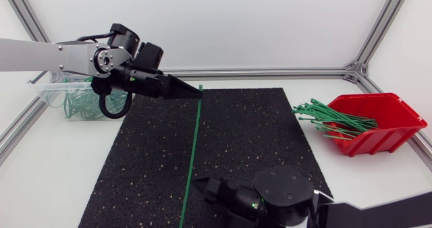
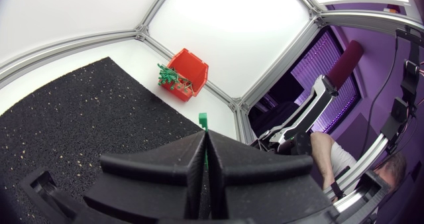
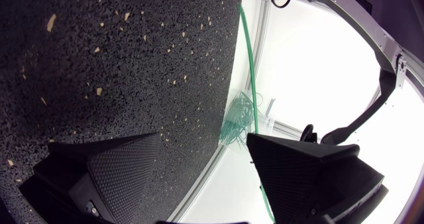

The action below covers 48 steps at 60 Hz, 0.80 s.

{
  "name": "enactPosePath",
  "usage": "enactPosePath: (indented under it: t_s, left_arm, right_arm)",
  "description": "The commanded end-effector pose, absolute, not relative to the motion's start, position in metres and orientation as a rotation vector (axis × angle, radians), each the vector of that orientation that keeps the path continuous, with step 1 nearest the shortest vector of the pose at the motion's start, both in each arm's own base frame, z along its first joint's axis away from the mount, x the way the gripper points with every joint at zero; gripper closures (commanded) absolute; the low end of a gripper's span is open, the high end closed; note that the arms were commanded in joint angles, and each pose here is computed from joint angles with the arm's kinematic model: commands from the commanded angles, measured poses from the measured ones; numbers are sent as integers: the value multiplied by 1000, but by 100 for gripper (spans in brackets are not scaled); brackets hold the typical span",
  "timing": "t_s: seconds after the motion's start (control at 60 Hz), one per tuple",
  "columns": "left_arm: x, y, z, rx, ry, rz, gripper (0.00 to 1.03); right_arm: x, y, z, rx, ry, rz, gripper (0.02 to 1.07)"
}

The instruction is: Take a green cable tie from the red box, thread the tail through the head to close it, then place it in the transparent bin on the left.

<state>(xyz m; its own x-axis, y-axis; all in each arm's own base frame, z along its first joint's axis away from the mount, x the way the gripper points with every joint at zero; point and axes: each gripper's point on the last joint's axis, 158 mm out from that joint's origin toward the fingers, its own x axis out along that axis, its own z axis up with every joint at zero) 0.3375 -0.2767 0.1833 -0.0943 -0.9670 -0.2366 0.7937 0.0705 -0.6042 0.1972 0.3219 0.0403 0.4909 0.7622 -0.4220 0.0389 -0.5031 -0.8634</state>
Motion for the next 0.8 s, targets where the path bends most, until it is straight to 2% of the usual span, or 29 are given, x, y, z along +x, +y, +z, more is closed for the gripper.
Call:
enactPosePath:
  t_s: [0.0, 0.283, 0.7, 0.783]
  left_arm:
    - [345, -275, 181, -299, 707, -1512, 100]
    - [351, -273, 180, -299, 706, -1506, 100]
    - [339, -281, 179, -292, 729, -1536, 100]
    - [341, -279, 180, -291, 724, -1531, 100]
  right_arm:
    - [192, 319, 41, -1911, -696, 1064, 12]
    - [188, 311, 39, -1915, -693, 1057, 12]
    - [200, 354, 34, -1935, -771, 1094, 12]
    - [201, 358, 31, -1936, -775, 1102, 16]
